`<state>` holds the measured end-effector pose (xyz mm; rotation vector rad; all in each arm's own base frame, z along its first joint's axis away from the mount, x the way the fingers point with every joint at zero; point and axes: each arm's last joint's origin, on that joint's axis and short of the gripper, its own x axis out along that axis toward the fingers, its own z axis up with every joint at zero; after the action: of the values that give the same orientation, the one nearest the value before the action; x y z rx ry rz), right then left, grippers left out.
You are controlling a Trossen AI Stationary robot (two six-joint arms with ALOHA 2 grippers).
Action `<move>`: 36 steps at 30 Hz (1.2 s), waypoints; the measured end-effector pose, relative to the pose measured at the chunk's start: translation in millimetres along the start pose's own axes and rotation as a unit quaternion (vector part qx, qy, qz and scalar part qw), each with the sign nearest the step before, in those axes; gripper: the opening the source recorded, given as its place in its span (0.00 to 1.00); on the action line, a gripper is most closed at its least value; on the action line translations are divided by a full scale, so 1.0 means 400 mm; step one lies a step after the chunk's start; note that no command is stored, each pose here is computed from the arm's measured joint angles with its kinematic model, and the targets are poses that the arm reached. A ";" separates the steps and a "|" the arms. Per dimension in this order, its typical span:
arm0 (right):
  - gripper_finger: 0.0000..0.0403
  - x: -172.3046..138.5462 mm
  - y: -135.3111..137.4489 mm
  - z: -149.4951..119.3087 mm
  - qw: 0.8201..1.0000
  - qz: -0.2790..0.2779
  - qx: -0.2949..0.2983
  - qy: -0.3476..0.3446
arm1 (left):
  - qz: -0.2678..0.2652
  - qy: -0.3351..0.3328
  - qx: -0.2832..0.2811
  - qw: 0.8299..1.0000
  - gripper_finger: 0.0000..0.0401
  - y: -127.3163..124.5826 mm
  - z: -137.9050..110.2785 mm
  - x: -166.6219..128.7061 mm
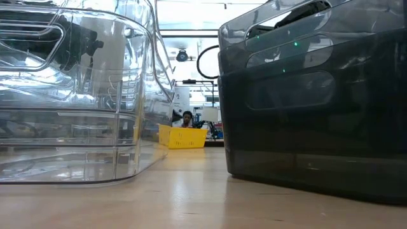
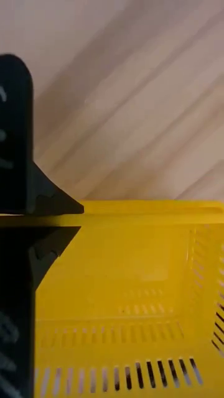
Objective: Stack baskets by color
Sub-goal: Stack the bottom right yellow bin into the top yellow bin, then stack the left yellow basket into the yellow bin
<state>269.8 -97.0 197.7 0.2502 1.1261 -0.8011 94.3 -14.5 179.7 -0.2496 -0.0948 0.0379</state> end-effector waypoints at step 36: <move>0.31 -0.014 0.160 0.291 0.976 0.189 -0.090 -0.067 | 0.065 -0.031 0.058 0.996 0.29 0.008 0.012 -0.001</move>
<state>394.4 -114.5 240.4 0.2446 0.9776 -0.3695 93.5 -10.4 183.4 -0.1386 -0.1379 0.1811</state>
